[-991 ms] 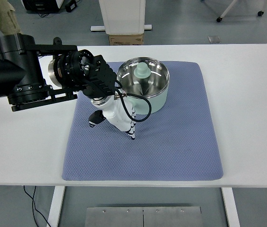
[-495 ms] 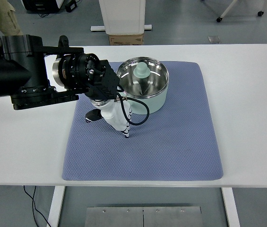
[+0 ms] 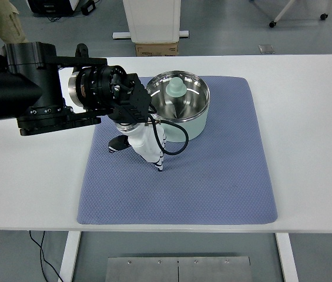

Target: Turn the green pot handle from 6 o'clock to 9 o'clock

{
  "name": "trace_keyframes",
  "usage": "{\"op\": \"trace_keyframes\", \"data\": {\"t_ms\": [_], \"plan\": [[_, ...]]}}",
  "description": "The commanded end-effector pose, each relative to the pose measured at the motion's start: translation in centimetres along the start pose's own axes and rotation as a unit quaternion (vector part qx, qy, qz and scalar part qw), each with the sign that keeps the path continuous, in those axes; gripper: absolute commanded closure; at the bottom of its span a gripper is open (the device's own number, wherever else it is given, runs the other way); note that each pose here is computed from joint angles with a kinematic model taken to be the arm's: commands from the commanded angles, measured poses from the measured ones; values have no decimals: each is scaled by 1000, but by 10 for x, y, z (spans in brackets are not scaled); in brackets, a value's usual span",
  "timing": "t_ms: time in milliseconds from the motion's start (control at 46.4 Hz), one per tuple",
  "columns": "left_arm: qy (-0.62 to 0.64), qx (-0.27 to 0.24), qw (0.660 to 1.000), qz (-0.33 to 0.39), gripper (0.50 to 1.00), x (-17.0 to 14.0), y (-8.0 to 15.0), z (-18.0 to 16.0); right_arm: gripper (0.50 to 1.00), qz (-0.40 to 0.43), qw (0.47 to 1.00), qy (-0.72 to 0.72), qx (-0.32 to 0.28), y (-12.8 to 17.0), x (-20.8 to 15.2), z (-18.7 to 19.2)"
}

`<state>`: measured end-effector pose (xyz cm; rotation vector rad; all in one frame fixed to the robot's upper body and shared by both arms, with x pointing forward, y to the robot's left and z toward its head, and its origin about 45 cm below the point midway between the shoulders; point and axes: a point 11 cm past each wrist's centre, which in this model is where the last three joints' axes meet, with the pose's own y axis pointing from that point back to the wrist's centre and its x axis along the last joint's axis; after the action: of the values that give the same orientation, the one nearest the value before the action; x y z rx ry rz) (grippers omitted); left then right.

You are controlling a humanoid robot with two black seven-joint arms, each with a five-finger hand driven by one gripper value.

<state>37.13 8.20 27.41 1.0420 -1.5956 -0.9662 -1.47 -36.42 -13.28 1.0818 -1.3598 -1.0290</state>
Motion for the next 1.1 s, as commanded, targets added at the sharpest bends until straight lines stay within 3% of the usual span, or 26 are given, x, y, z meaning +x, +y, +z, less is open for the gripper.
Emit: {"op": "trace_keyframes", "data": {"t_ms": [0,409,1077], "plan": [[15,3,1000,-1,500,-2,2,-4,500,0,1000,0,0,0,0,0],[6,35,999,-8,500,3,19,-22,500,0,1000,0,0,0,0,0],[-20,58,996,-58,500,-9,19,-27,500,-1,1000,-1,0,0,0,0]]}}
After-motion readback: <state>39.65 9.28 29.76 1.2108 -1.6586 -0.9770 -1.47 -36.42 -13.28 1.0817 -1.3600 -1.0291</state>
